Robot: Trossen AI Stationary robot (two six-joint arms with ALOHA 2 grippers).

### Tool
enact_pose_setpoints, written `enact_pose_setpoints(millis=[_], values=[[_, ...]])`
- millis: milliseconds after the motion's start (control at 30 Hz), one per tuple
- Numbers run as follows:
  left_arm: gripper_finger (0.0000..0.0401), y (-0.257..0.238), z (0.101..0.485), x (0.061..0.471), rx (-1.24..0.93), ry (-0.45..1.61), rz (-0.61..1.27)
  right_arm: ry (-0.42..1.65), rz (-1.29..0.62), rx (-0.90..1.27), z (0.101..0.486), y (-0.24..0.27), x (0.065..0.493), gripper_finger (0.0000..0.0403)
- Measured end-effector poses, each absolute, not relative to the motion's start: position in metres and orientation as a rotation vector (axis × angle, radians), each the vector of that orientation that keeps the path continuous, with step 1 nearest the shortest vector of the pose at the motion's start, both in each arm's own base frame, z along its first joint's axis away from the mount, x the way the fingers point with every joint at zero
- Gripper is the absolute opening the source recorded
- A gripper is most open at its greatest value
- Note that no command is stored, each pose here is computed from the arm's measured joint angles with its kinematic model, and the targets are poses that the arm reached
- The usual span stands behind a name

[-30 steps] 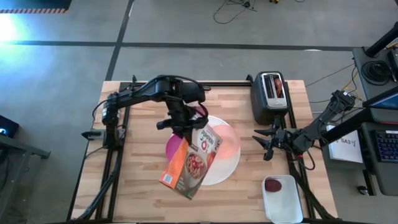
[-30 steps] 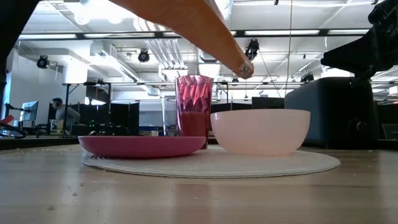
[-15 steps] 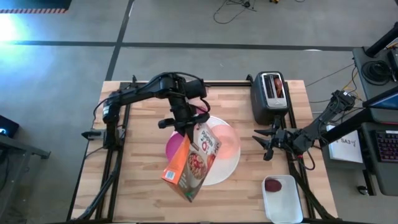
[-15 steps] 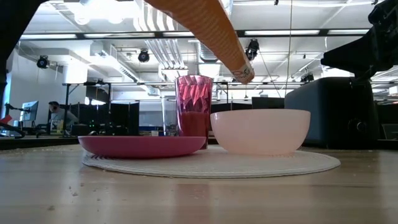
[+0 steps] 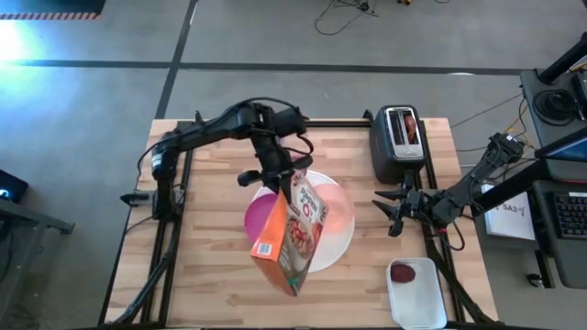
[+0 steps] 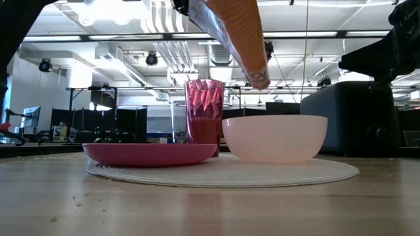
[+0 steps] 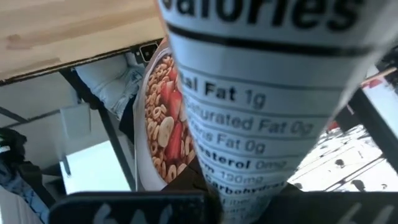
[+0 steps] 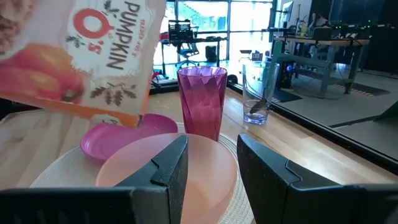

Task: Arrange a breakfast setting
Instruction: Pour the cereal from the cereal box into the orange bowl on the placemat

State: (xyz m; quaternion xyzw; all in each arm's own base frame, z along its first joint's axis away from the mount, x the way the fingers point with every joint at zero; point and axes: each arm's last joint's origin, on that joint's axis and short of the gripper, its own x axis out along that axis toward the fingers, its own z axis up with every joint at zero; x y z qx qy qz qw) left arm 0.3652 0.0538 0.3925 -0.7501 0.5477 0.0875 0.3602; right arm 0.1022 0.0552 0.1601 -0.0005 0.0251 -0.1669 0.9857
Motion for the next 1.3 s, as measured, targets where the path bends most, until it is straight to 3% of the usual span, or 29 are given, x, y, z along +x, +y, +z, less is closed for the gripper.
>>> enact_pose_setpoints(millis=[1300], values=[[0.0, 0.077, 0.383, 0.375, -2.156, 1.4, 0.21, 0.051, -0.336, -0.001, 0.16, 0.055, 0.102, 0.0128]])
